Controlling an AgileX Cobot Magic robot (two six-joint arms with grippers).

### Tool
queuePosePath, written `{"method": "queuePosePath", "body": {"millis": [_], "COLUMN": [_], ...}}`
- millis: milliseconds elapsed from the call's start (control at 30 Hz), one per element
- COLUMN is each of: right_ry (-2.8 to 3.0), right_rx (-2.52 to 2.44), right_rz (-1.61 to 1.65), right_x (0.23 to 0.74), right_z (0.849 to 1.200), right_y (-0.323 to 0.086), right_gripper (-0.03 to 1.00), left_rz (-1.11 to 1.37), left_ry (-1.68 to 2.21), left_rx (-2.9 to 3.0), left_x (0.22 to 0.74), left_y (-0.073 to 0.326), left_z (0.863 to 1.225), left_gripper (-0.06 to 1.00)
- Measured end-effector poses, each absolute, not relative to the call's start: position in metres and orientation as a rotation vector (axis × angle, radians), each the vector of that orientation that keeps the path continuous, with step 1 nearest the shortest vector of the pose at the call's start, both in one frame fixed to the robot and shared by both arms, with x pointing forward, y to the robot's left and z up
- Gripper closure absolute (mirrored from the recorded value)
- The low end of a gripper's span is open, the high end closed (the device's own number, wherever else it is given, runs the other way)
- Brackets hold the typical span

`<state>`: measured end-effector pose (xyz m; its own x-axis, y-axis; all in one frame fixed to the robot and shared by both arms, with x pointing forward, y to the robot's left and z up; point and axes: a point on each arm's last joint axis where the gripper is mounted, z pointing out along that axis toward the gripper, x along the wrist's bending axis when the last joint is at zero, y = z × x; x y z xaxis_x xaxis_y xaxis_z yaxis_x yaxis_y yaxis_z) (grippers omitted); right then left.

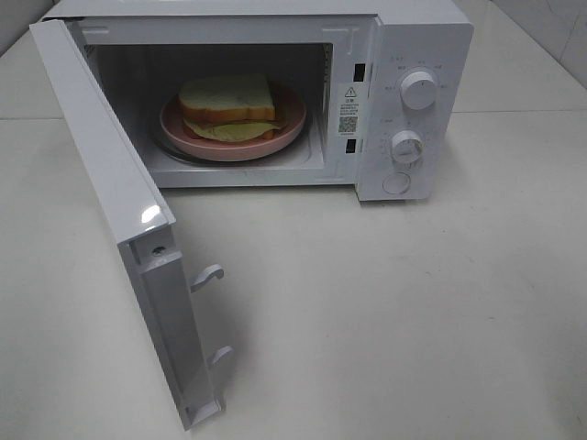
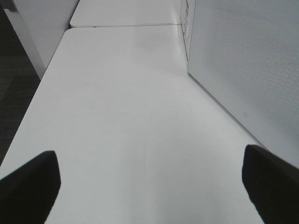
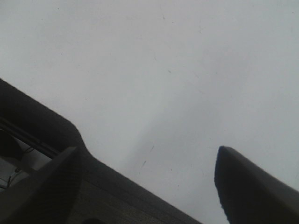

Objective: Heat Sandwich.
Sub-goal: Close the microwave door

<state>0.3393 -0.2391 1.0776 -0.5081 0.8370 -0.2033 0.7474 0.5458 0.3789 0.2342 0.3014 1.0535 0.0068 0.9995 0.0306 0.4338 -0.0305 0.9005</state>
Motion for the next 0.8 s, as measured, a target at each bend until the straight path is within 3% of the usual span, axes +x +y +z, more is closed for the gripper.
{"method": "queuePosePath", "body": {"millis": [400, 800], "right_ry": [2.334, 2.154], "right_rx": [1.31, 1.543], "right_rz": [0.546, 0.549], "right_x": [0.303, 0.279], "right_z": [1.094, 1.063], "right_y": [-0.271, -0.298], "right_gripper": [0.2, 0.2], "left_rz": [0.986, 0.986], "left_ry": [1.517, 1.517], "left_rx": [1.557, 1.557], "left_x": [0.234, 0.234], "left_y": [0.301, 0.301], "left_z": [1.054, 1.054], "left_gripper": [-0.05, -0.05]}}
